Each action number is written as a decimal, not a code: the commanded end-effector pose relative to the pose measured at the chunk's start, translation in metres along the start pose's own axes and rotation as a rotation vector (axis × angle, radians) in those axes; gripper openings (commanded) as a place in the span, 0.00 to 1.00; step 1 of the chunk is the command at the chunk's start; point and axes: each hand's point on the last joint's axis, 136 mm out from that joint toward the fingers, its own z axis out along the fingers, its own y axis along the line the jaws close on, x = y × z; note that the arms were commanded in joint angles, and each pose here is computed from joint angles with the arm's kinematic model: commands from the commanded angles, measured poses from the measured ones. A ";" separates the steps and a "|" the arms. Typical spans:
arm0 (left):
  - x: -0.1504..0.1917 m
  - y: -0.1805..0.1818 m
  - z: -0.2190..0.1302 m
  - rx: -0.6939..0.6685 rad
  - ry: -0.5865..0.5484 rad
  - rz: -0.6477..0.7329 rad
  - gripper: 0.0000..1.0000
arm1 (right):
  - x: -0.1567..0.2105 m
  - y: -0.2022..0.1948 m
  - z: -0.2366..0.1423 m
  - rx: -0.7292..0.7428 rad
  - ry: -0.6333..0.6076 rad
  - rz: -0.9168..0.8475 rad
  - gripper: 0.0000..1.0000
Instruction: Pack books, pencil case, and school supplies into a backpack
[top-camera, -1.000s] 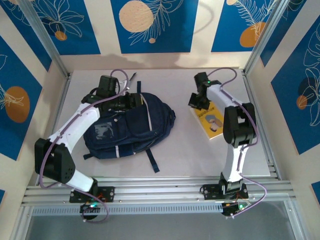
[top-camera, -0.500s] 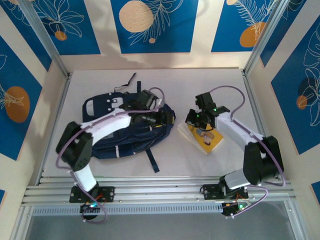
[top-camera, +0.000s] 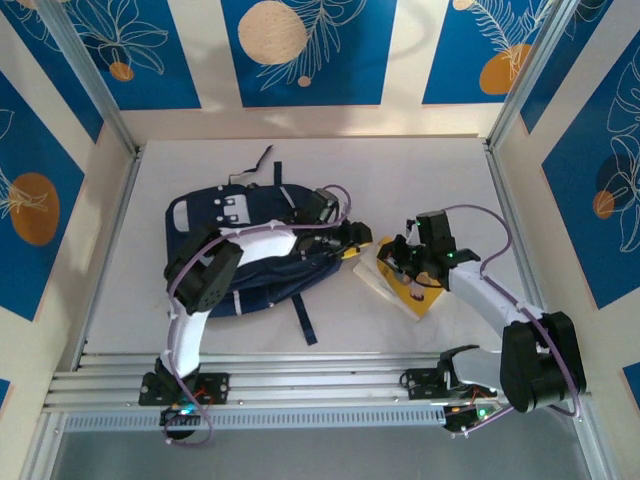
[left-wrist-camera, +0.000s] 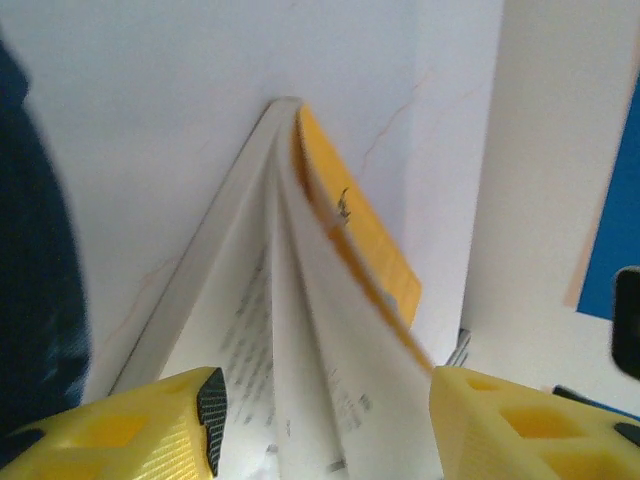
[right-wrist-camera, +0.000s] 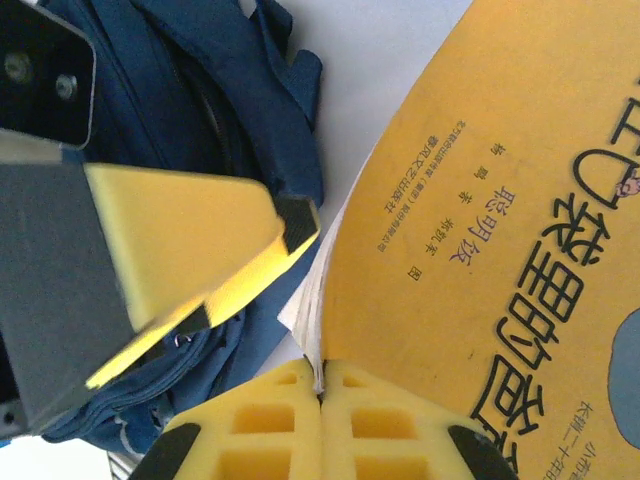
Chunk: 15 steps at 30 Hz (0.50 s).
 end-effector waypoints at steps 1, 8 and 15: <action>-0.006 -0.023 0.016 0.113 0.006 -0.049 0.55 | 0.000 0.017 -0.005 -0.100 -0.001 0.005 0.00; 0.007 -0.025 0.040 0.142 0.061 -0.080 0.54 | -0.003 0.011 -0.007 -0.118 -0.002 0.028 0.00; 0.018 -0.022 0.051 0.161 0.095 -0.096 0.42 | -0.001 0.003 0.001 -0.115 0.020 0.039 0.00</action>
